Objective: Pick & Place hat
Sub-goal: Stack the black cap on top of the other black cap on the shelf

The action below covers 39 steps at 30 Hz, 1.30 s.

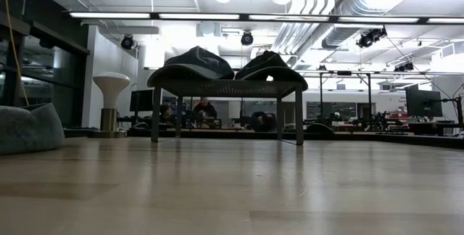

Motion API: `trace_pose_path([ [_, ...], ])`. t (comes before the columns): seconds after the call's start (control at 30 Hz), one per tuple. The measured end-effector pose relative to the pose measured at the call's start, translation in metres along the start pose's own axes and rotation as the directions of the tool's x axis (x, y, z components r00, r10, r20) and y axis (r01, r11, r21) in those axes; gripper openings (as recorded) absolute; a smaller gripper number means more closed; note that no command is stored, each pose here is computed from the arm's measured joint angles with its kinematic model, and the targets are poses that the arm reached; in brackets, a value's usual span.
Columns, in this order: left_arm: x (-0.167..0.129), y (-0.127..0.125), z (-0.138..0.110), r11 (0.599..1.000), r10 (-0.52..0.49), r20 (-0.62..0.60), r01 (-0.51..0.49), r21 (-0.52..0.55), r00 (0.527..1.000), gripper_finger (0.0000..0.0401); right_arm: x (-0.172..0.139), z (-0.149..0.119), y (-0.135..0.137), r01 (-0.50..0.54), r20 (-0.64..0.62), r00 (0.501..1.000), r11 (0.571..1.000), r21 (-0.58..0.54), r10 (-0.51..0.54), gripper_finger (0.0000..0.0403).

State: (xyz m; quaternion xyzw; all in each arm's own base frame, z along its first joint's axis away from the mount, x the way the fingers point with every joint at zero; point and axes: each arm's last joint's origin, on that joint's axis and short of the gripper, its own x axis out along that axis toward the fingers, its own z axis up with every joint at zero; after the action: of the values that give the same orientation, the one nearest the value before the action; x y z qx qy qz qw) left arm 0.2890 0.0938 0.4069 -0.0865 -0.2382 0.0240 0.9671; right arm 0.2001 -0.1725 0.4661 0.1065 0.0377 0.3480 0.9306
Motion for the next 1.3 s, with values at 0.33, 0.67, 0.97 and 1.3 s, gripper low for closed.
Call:
trace_pose_path([
  [0.33, 0.000, 0.003, -0.002, 0.996, 0.085, 0.001, -0.085, 0.033, 0.996, 0.0006, 0.013, 0.025, 0.039, -0.095, -0.025, 0.995, 0.991, -0.096, 0.093, 0.0257],
  [0.67, 0.000, 0.004, -0.002, 0.989, 0.138, 0.010, -0.138, 0.047, 0.990, 0.0006, -0.007, 0.031, 0.059, -0.007, -0.004, 1.000, 0.990, -0.140, 0.006, 0.0257],
  [0.97, 0.000, 0.001, 0.006, 0.997, 0.068, 0.074, -0.069, 0.021, 0.995, 0.0006, -0.045, 0.033, 0.054, 0.247, 0.095, 0.968, 0.944, -0.220, -0.231, 0.0257],
  [1.3, 0.000, 0.001, 0.007, 0.995, 0.094, 0.098, -0.092, -0.025, 0.991, 0.0006, -0.095, 0.033, 0.055, 0.604, 0.254, 0.796, 0.694, -0.393, -0.549, 0.0257],
])
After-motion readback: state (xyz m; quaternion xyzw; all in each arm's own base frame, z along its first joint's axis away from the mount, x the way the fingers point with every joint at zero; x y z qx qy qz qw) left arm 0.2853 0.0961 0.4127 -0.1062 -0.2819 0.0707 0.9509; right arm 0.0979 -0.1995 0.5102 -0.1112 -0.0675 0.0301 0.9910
